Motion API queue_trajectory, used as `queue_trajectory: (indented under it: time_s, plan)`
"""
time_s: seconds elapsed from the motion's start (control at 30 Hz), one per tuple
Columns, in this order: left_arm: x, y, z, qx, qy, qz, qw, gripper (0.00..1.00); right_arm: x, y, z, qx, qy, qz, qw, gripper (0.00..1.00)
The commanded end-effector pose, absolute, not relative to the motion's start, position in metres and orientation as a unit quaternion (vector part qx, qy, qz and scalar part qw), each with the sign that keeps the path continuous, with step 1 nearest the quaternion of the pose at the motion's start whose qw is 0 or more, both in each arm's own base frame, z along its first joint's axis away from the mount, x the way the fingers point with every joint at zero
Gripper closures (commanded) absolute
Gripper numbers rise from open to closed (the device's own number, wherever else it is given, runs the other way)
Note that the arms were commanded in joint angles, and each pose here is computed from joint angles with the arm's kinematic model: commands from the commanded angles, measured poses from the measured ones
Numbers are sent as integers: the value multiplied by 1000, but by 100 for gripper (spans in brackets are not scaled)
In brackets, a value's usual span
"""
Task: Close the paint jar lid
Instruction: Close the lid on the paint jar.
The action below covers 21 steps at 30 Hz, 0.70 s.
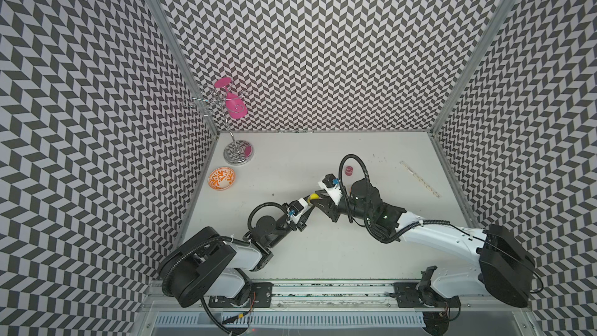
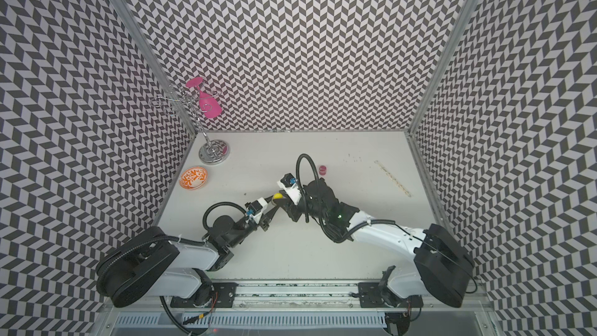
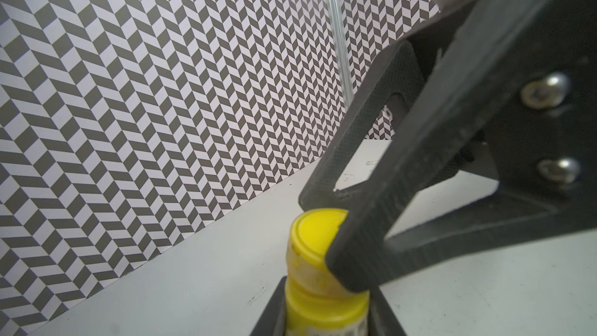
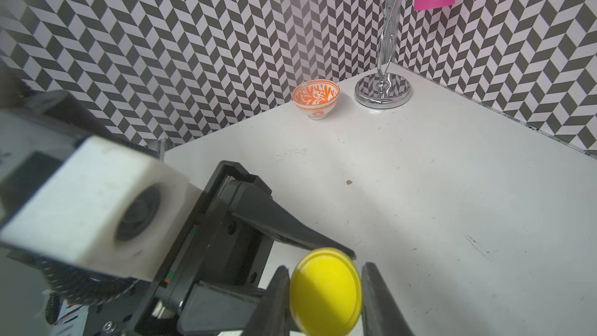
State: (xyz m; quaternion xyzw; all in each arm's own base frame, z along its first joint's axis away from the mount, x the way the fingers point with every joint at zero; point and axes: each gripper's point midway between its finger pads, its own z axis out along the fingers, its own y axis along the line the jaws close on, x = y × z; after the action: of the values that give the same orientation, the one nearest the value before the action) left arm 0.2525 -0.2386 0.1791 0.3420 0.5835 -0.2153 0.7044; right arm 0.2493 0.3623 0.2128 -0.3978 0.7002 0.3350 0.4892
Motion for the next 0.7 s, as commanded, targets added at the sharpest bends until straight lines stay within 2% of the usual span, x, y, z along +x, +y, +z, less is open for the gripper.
queue_trajectory:
  time_s: [0.0, 0.23, 0.67]
  plan:
    - [235, -243, 229, 334, 499, -267, 754, 74, 244, 360, 179, -418, 720, 325, 449, 80]
    - [203, -260, 229, 389, 436, -335, 739, 74, 244, 360, 181, -415, 717, 328, 454, 80]
    - [199, -263, 228, 402, 433, -338, 733, 74, 245, 357, 186, -410, 716, 329, 459, 80]
